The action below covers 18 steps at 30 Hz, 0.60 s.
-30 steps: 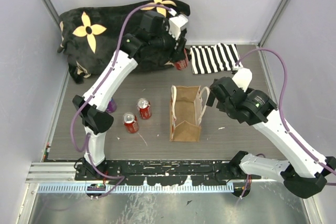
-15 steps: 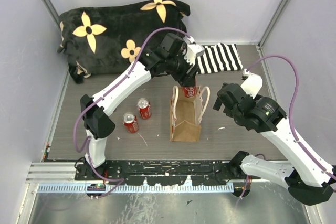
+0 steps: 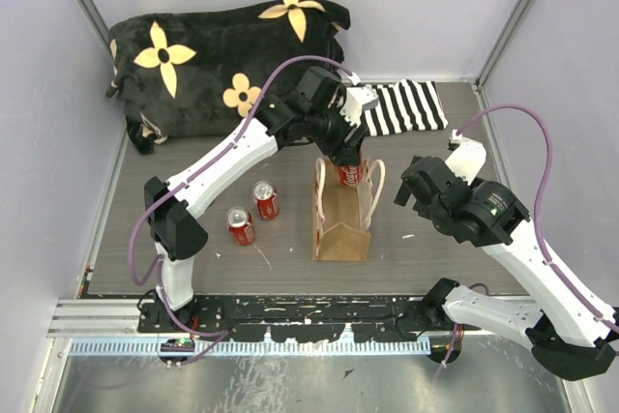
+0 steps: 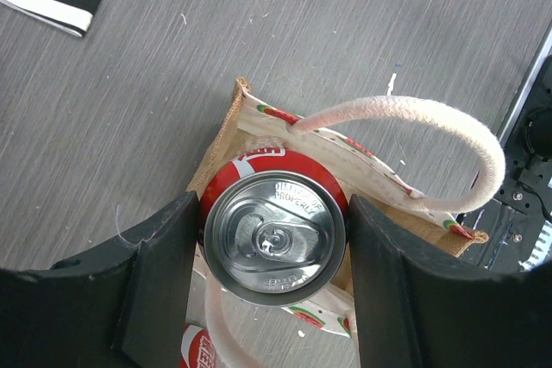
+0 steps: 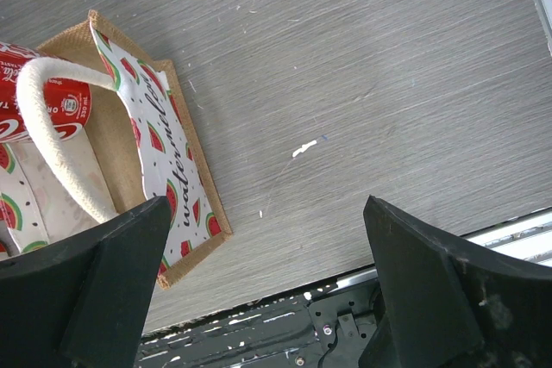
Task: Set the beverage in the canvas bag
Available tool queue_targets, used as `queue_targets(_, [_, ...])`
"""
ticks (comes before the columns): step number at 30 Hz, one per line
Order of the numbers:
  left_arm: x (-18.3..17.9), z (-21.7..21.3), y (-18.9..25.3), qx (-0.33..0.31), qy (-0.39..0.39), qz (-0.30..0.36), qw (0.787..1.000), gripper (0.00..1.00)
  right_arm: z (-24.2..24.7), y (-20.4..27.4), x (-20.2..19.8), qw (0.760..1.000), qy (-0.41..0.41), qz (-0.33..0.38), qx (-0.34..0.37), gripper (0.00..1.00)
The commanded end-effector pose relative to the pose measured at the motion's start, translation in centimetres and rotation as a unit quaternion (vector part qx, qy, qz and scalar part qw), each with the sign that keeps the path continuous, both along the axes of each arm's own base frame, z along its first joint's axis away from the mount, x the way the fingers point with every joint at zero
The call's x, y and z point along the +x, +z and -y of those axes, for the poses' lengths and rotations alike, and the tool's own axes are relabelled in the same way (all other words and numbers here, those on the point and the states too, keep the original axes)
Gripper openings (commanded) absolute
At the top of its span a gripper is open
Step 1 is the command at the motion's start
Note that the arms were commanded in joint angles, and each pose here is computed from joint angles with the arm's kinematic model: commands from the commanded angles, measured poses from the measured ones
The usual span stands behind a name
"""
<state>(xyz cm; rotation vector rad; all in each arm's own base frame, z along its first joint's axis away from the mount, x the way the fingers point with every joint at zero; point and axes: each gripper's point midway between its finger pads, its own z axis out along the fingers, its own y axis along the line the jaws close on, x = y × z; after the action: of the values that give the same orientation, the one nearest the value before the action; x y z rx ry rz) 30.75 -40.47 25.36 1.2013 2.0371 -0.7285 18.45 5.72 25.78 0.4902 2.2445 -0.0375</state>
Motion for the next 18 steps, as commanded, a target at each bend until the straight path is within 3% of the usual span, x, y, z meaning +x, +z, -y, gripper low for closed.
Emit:
queue_targets(1, [-0.6, 0.8, 4.6, -0.058, -0.010, 0.042, 0.997, 0.00, 0.4, 0.4, 0.2, 1.000, -0.014, 0.017, 0.003, 1.00])
queue_targets(18, [0.4, 2.0, -1.3, -0.024, 0.001, 0.031, 0.999, 0.00, 0.7, 0.7, -0.2, 1.000, -0.017, 0.013, 0.002, 1.00])
